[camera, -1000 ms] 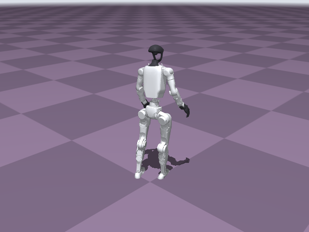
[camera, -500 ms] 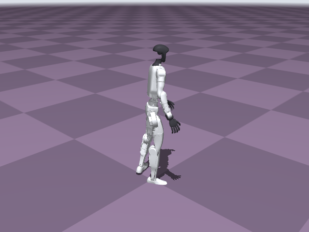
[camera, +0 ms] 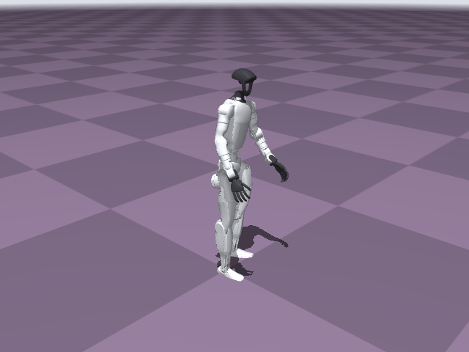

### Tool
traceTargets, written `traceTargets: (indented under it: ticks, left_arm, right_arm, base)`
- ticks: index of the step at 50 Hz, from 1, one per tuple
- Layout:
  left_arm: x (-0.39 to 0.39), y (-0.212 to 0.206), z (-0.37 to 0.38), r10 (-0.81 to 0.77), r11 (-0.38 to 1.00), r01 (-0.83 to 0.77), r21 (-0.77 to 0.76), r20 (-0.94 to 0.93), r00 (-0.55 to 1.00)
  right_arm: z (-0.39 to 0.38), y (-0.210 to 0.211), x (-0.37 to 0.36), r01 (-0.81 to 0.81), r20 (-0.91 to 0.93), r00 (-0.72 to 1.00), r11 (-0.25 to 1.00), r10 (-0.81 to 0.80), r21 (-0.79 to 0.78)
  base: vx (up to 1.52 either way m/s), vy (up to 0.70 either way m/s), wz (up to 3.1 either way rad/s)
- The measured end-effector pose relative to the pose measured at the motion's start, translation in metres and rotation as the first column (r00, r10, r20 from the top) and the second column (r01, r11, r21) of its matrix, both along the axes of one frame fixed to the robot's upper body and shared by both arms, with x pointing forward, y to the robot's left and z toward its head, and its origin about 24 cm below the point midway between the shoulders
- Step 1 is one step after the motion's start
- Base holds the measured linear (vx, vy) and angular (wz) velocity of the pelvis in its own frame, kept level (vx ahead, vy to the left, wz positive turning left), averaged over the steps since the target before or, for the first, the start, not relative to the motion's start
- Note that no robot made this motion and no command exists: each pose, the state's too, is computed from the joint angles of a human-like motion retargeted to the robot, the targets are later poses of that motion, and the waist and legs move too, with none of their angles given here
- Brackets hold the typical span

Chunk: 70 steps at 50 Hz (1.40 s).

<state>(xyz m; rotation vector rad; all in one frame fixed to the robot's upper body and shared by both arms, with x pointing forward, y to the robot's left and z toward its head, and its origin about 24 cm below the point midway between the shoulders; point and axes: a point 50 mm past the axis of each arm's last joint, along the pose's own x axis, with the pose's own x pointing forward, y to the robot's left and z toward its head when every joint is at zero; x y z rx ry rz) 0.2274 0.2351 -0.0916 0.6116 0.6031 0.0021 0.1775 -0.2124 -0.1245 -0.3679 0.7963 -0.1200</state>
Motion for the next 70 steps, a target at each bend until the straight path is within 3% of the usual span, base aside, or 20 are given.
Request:
traceTargets:
  ticks: [11,19,29,40,50,55,60,65,70]
  left_arm:
    - [-0.011,0.027,0.001,0.177,0.984,-0.177,-0.016,-0.005,0.984]
    - [-0.067,0.045,-0.025,0.248,0.968,-0.251,0.006,-0.17,0.954]
    - [-0.102,0.029,-0.046,0.327,0.936,-0.349,-0.041,-0.264,0.907]
    - [-0.083,0.011,-0.038,0.288,0.939,-0.312,-0.144,-0.163,0.944]
    - [-0.067,0.021,-0.027,0.117,0.99,-0.128,-0.067,-0.147,0.982]
    - [-0.044,0.031,-0.011,0.172,0.983,-0.174,-0.056,-0.043,0.984]
    - [-0.023,0.028,0.004,0.251,0.96,-0.238,-0.151,0.077,0.965]
    - [-0.007,0.009,0.014,0.199,0.964,-0.168,-0.205,0.144,0.969]
    - [-0.005,-0.014,0.014,0.112,0.975,-0.076,-0.211,0.167,0.98]
  right_arm:
    - [-0.01,-0.009,-0.016,0.062,-0.087,0.994,0.998,-0.064,-0.021]
    - [-0.013,-0.01,-0.023,0.051,-0.113,0.992,0.998,-0.054,-0.023]
    - [-0.014,-0.028,-0.033,0.086,-0.156,0.983,0.994,-0.096,-0.064]
    - [-0.01,-0.035,-0.022,0.109,-0.14,0.983,0.99,-0.121,-0.086]
    - [-0.004,-0.018,-0.012,0.102,-0.032,0.994,0.995,-0.102,-0.001]
    - [-0.013,-0.018,-0.029,0.1,-0.111,0.989,0.995,-0.102,-0.022]
    - [-0.023,-0.025,-0.049,0.12,-0.216,0.968,0.992,-0.127,-0.045]
    - [-0.025,-0.033,-0.061,0.146,-0.256,0.954,0.988,-0.155,-0.055]
    - [-0.025,-0.038,-0.066,0.057,-0.285,0.955,0.995,-0.08,-0.087]
  base:
    - [-0.02,0.02,-0.94]
    - [0.04,-0.15,-1.0]
    - [0.03,-0.21,-1.22]
    - [0.04,-0.05,-1.1]
    - [0.01,0.17,-0.16]
    - [0.02,-0.01,0.2]
    - [0.03,-0.09,0.47]
    - [-0.02,-0.1,0.57]
    - [-0.07,-0.04,0.94]
